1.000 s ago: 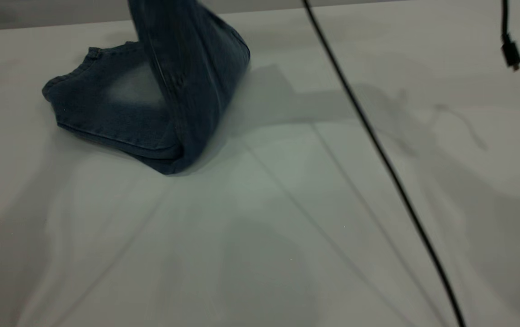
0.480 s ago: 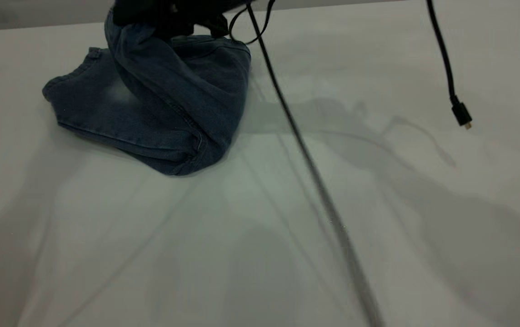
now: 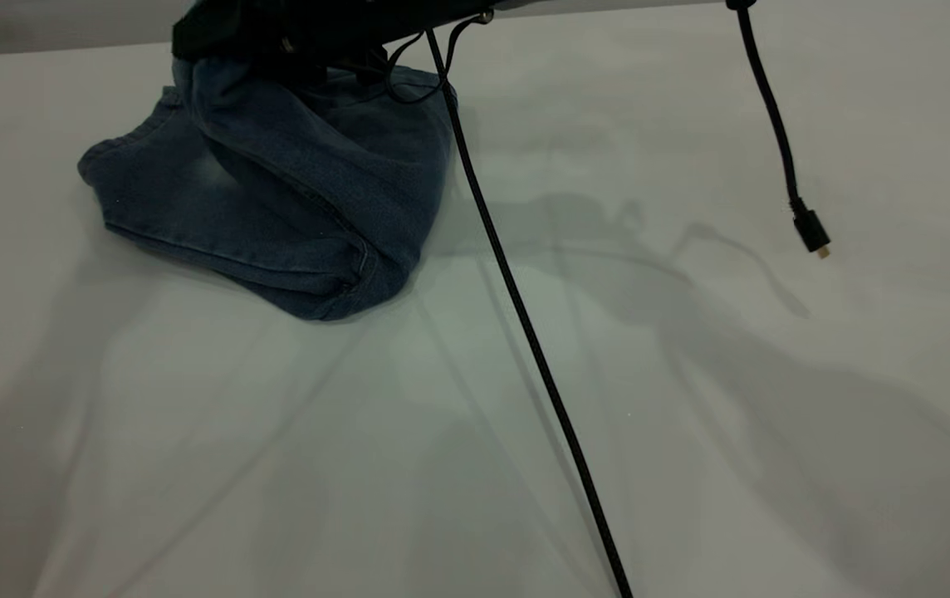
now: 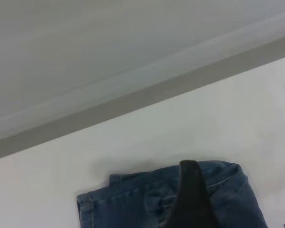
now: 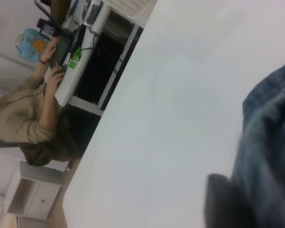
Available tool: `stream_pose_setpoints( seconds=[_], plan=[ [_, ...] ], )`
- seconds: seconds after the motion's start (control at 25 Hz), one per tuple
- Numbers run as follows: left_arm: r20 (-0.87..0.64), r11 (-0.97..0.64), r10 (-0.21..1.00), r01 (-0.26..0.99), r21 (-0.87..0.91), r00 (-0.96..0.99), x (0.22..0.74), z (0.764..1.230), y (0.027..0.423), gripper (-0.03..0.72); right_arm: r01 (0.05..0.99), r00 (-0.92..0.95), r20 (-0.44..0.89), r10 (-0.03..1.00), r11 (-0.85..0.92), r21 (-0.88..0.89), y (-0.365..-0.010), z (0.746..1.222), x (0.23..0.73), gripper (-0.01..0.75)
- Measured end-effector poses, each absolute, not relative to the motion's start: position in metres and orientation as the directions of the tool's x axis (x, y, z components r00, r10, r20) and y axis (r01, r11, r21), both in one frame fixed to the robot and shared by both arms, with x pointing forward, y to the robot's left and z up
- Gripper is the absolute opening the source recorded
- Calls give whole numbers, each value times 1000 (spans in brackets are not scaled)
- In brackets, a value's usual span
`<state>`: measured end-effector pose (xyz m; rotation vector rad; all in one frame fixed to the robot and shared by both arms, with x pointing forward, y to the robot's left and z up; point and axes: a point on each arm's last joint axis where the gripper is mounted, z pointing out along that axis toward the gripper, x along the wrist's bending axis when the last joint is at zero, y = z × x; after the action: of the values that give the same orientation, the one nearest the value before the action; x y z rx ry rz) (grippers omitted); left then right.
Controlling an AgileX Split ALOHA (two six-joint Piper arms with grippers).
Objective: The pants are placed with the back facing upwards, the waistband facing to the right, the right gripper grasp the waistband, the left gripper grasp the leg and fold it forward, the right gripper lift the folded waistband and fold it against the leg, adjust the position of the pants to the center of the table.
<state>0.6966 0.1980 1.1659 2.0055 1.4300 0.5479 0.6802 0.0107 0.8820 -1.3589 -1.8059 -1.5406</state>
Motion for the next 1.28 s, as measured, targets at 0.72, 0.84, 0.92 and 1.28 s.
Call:
stream_pose_setpoints(
  seconds=[0.72, 0.84, 0.92, 1.28],
  plan=[
    [1, -251, 939, 684, 685, 344, 697, 1166, 198, 468, 832, -425, 763, 488, -121, 541, -38, 884, 709, 592],
    [3, -254, 938, 683, 685, 346, 697, 1166, 198, 468, 802, -475, 702, 531, -67, 594, -61, 891, 720, 586],
    [3, -253, 938, 683, 685, 345, 697, 1166, 198, 468, 782, -503, 651, 569, -23, 623, -78, 901, 728, 584],
    [3, -253, 938, 683, 685, 345, 697, 1166, 198, 468, 736, -610, 414, 675, 291, 611, -114, 971, 731, 584]
  ],
)
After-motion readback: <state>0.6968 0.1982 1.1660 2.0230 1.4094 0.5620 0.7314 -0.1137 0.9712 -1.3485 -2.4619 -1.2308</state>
